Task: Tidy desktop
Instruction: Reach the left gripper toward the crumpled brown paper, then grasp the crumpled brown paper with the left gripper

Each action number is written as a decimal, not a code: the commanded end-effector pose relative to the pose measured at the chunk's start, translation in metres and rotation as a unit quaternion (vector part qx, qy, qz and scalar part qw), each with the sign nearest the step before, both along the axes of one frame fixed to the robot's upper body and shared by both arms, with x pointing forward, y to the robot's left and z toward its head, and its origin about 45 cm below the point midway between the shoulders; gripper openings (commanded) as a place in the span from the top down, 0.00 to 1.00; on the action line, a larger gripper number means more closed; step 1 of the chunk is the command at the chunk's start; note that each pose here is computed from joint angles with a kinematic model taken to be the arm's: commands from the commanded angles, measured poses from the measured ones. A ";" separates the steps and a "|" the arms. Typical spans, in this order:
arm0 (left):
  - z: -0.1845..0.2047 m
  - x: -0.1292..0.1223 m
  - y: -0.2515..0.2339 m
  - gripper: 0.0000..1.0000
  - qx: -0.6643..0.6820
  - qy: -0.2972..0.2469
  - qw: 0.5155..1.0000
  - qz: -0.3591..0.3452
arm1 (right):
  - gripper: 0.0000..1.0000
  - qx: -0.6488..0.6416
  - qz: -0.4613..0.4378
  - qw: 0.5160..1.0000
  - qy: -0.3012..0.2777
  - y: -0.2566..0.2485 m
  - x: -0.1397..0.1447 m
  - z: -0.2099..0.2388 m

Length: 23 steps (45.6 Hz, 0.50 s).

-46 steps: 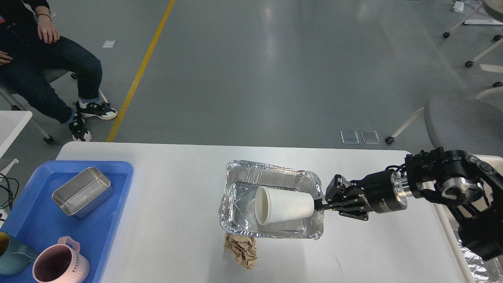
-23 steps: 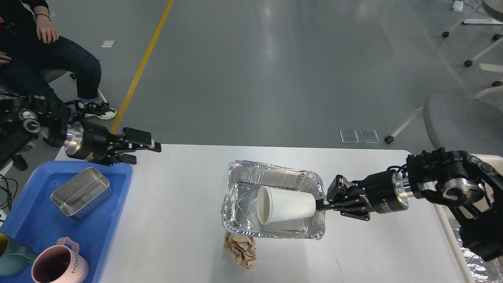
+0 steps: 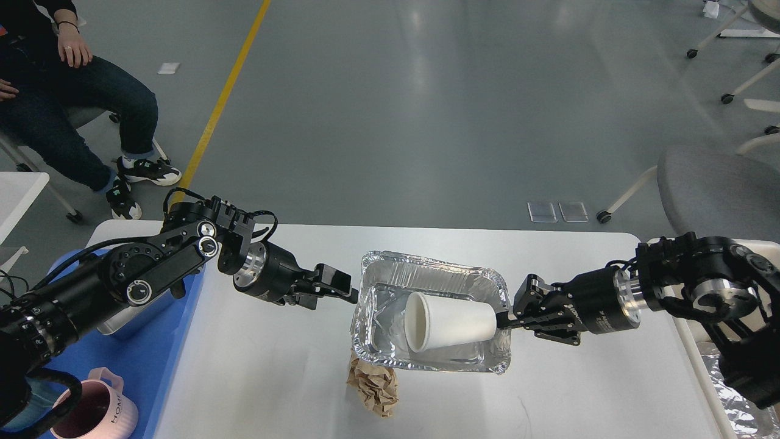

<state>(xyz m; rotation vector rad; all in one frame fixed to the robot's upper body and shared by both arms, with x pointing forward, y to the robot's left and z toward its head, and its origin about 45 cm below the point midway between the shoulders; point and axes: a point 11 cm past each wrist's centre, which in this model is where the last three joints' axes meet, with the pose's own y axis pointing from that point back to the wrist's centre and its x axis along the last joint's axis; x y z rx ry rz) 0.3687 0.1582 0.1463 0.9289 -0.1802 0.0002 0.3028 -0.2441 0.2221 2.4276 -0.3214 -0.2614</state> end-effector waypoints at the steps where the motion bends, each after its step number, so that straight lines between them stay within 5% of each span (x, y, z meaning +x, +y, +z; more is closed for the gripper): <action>1: -0.013 -0.007 -0.007 0.03 0.011 0.003 1.000 -0.006 | 1.00 0.000 -0.004 1.000 -0.002 -0.002 0.001 0.001; 23: -0.049 -0.024 -0.071 0.03 -0.014 0.021 1.000 0.005 | 1.00 -0.005 -0.021 1.000 -0.005 -0.016 0.001 0.003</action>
